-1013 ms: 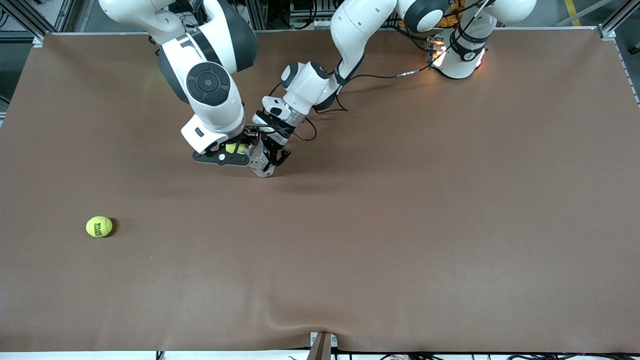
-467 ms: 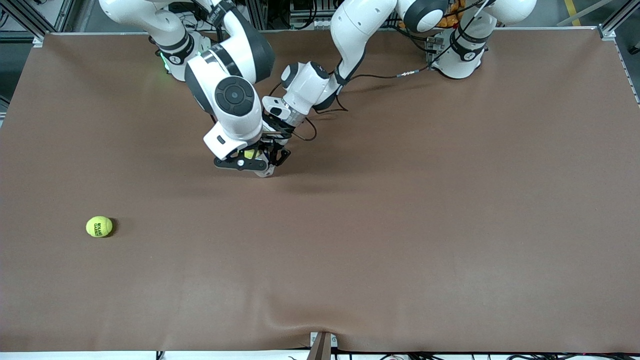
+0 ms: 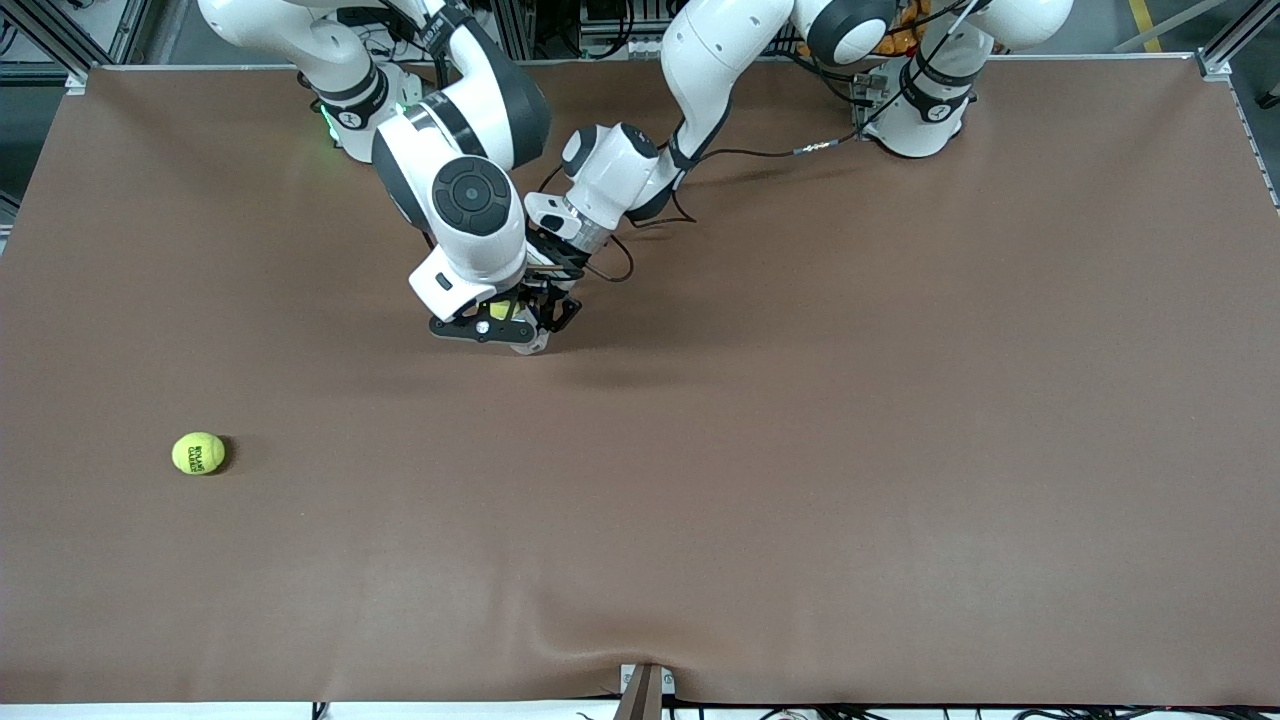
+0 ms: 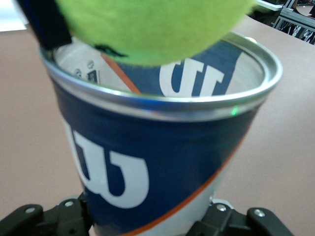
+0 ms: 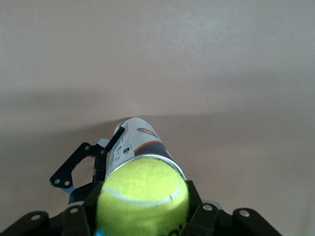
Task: Insert tennis ball vertically with right arm
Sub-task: 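Open the right gripper to drop the ball into the can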
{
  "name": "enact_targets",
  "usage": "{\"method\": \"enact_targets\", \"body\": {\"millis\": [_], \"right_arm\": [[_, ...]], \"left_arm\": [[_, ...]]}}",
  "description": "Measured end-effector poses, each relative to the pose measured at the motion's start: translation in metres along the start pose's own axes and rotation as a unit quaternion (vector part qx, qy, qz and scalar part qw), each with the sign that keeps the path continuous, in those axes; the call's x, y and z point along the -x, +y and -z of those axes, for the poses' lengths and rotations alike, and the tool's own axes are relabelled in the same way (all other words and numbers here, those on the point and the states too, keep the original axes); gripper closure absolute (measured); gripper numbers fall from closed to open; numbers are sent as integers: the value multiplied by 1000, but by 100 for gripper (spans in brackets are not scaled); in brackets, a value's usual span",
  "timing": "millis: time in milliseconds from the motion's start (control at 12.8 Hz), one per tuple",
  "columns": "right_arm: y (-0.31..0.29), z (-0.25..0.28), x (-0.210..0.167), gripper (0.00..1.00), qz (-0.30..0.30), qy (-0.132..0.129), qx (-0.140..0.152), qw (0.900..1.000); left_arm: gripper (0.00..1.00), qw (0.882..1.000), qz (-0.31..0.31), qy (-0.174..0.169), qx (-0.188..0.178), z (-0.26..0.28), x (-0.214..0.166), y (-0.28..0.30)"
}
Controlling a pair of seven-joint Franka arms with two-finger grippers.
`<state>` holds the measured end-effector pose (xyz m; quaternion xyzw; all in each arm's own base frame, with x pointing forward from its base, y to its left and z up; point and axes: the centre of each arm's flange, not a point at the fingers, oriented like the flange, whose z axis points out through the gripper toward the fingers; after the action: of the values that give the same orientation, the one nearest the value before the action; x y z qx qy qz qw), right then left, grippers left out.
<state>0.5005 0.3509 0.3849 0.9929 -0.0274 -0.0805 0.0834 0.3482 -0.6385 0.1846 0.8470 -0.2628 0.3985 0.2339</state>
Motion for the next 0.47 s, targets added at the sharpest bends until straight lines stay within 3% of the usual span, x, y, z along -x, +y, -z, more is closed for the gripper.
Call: {"method": "enact_targets", "body": {"millis": [234, 467], "right_arm": [[2, 0, -1, 33, -2, 0, 0, 1000], [4, -1, -3, 5, -5, -2, 2, 1000]], "left_arm": [[25, 1000, 0, 0, 0, 0, 0, 0], [25, 1000, 0, 0, 0, 0, 0, 0]]}}
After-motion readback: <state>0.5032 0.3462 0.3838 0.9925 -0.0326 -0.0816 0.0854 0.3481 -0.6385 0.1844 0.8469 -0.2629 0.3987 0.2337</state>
